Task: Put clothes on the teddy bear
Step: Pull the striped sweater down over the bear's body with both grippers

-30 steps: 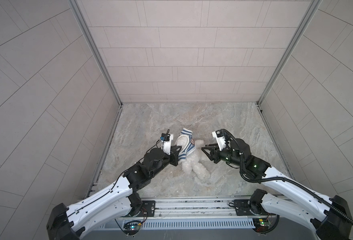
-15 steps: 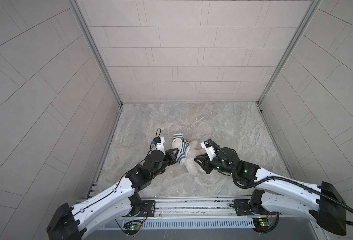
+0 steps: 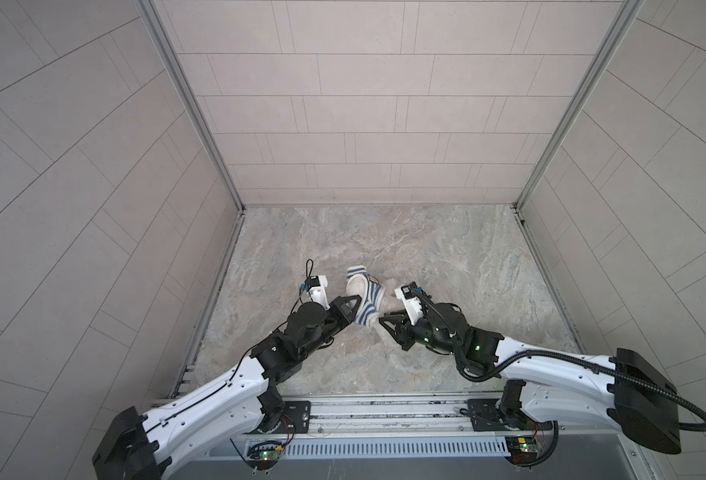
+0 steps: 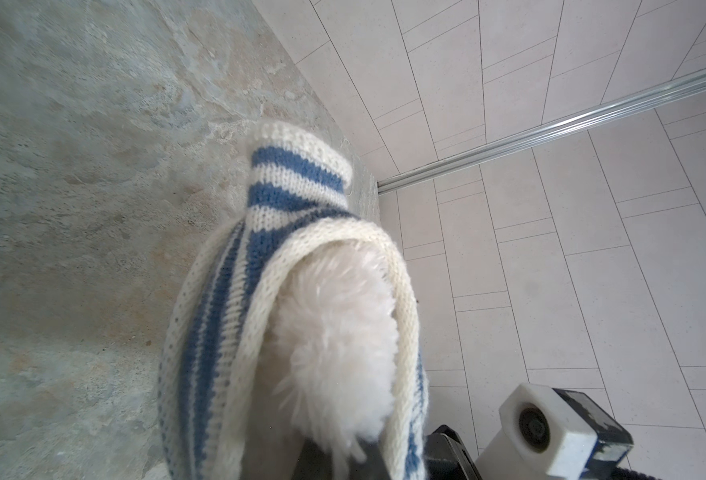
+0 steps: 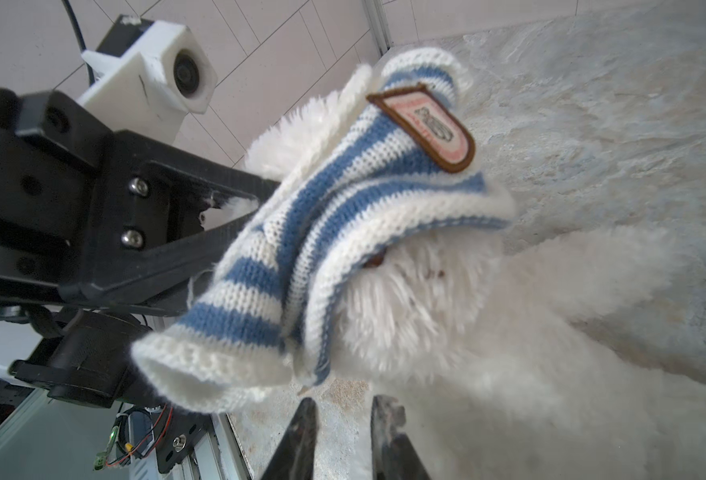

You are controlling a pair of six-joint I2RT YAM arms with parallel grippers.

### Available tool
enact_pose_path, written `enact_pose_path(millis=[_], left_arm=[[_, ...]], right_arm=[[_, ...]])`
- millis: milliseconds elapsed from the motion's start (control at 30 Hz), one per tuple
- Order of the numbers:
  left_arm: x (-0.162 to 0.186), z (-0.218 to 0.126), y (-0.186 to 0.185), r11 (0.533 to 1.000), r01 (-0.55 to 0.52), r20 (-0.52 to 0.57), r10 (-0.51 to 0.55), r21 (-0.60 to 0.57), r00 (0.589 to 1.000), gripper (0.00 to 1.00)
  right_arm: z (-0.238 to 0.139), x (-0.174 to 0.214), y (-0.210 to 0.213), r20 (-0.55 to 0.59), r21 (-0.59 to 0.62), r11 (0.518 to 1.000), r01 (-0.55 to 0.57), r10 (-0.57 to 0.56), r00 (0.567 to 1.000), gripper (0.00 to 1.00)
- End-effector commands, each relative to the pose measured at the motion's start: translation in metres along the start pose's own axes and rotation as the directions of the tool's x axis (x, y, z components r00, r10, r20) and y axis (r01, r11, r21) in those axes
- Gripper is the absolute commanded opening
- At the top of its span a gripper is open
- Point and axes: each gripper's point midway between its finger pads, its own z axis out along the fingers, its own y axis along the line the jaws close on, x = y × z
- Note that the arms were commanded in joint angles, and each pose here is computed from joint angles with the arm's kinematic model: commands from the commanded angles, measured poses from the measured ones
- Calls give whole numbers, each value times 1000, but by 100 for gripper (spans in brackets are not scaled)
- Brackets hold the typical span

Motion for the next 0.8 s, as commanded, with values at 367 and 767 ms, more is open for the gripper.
enact_pose_path(millis=[367, 767], left_arm=[[2, -2, -27, 995, 12, 1, -12, 96, 1000, 0], [4, -2, -21, 997, 4, 8, -5, 79, 1000, 0]], right_arm=[[8, -22, 16, 71, -48, 998, -27, 30, 997, 31], [15, -21, 27, 82, -91, 995, -34, 42, 996, 39]])
